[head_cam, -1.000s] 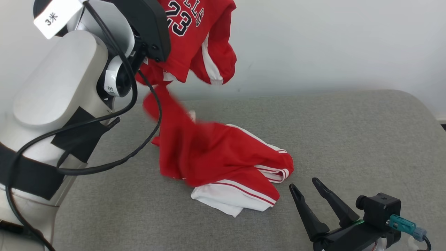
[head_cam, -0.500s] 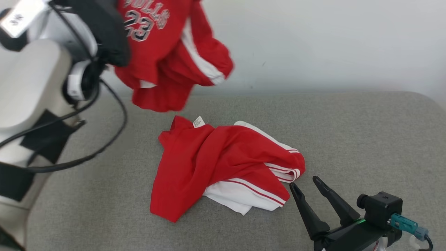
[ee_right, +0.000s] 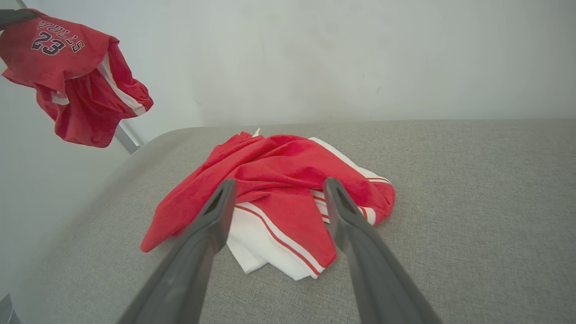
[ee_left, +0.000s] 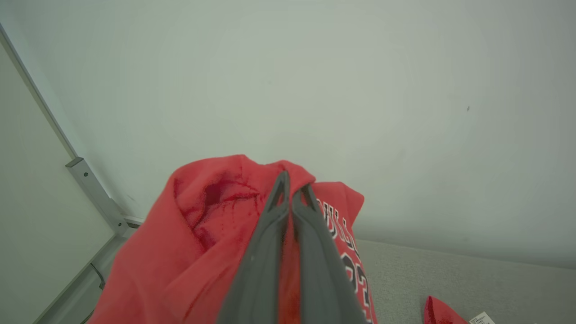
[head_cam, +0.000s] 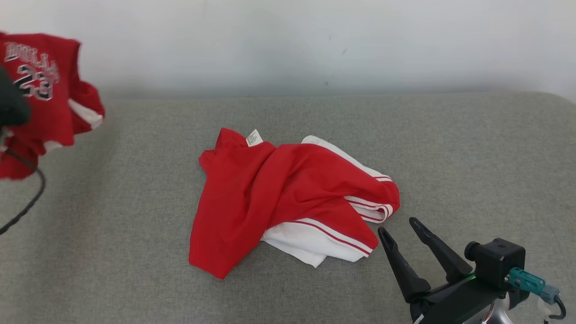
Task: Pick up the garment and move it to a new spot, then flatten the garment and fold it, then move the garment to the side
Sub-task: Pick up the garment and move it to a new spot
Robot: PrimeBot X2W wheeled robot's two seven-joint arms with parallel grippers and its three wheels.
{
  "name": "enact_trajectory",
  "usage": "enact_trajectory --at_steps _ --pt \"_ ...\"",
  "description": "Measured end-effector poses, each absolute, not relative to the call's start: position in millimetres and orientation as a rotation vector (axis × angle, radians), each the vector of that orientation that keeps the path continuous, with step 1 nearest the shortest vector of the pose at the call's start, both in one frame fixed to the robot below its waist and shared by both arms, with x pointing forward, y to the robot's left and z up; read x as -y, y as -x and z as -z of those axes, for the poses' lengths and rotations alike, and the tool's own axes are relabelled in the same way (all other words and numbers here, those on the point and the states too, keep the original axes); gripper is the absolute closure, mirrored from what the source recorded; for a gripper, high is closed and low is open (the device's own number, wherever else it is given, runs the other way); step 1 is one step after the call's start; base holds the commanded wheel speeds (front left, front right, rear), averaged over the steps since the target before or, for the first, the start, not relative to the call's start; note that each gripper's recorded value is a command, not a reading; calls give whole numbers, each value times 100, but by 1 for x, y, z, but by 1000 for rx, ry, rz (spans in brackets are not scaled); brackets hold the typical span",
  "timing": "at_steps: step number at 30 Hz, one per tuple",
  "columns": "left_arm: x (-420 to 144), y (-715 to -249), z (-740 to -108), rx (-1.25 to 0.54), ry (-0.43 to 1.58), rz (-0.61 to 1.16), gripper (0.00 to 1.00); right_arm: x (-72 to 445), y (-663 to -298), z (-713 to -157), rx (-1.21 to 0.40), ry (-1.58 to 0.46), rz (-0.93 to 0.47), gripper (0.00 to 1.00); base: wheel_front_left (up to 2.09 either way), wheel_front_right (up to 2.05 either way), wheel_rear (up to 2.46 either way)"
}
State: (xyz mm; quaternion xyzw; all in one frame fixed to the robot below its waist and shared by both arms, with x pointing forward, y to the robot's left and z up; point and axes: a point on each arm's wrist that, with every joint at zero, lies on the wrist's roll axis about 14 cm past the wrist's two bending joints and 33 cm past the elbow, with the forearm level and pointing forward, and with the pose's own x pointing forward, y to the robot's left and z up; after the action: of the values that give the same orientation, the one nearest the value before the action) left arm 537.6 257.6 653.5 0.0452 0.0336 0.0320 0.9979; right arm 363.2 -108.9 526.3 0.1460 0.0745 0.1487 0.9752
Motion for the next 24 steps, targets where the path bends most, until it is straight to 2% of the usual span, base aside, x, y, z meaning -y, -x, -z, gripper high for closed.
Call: enact_trajectory --at_steps 10,17,18,19,24 --pt "-334 -519 -566 -197 -47 -261 100 104 -371 -515 -218 -245 -312 0 0 0 0" --pt "-362 -490 -489 -382 -2 -374 100 107 -374 -506 -259 -228 -303 0 0 0 0" --pt "-362 -487 -481 -405 3 -378 74 106 -373 -504 -266 -227 -304 0 0 0 0" --pt "-361 -485 -475 -418 8 -379 1 105 -374 -503 -268 -227 -306 0 0 0 0" --pt "-361 -478 -467 -451 15 -395 0 98 -376 -503 -271 -229 -329 0 0 0 0"
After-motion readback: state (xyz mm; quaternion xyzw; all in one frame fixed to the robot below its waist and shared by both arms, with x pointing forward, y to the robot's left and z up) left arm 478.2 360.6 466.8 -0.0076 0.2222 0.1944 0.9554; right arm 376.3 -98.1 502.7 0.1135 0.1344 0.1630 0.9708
